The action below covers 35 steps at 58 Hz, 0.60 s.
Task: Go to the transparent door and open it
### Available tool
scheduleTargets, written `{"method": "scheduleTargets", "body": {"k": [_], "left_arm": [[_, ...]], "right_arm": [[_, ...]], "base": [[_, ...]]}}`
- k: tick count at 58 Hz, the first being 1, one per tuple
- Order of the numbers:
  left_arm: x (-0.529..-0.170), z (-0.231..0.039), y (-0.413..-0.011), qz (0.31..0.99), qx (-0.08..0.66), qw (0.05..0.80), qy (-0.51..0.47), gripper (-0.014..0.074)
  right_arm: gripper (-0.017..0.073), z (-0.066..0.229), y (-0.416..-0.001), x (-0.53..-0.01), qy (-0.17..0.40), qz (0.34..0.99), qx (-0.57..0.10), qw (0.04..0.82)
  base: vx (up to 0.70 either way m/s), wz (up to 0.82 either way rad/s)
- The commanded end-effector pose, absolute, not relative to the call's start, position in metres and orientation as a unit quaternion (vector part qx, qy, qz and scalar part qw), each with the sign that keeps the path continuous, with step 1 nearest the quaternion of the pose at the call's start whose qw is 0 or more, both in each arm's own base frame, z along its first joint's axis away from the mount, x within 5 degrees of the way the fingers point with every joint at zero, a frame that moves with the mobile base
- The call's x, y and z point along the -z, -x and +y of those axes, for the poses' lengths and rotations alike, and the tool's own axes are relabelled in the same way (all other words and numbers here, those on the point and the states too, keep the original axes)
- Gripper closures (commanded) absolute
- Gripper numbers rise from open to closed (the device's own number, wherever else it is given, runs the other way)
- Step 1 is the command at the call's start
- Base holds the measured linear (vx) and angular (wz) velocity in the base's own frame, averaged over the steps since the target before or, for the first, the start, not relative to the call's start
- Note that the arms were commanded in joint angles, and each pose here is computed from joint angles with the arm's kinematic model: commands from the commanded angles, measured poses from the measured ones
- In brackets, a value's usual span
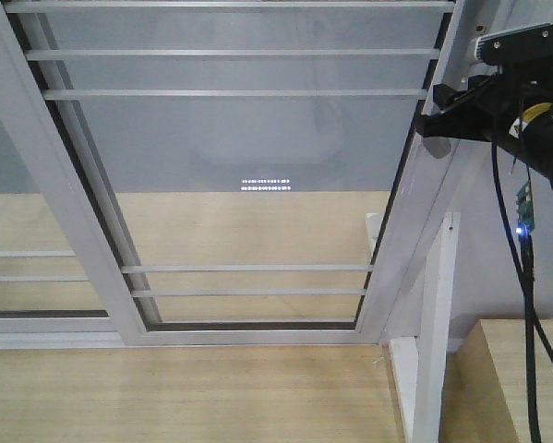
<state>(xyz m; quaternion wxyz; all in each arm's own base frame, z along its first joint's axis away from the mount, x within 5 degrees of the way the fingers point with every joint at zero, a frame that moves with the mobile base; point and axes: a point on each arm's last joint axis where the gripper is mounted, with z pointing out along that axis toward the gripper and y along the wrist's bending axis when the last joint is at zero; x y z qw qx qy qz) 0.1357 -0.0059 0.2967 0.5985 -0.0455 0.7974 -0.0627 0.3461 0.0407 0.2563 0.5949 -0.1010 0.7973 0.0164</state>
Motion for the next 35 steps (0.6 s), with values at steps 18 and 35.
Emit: {"method": "scheduleTargets", "body": {"k": [18,35], "left_arm": [[-0.312,-0.007,-0.138,0.774,0.069,0.628,0.046,0.0184],[-0.312,-0.007,-0.138,0.774,0.069,0.628,0.046,0.0184]], "right_arm": [[0.0197,0.035,-0.388,-0.276,0.046,0.736,0.009,0.676],[0.0197,0.038,-0.418,-0.269,0.051,0.724,0.016,0.687]], "base": [[0.00,0.00],[0.00,0.00]]}}
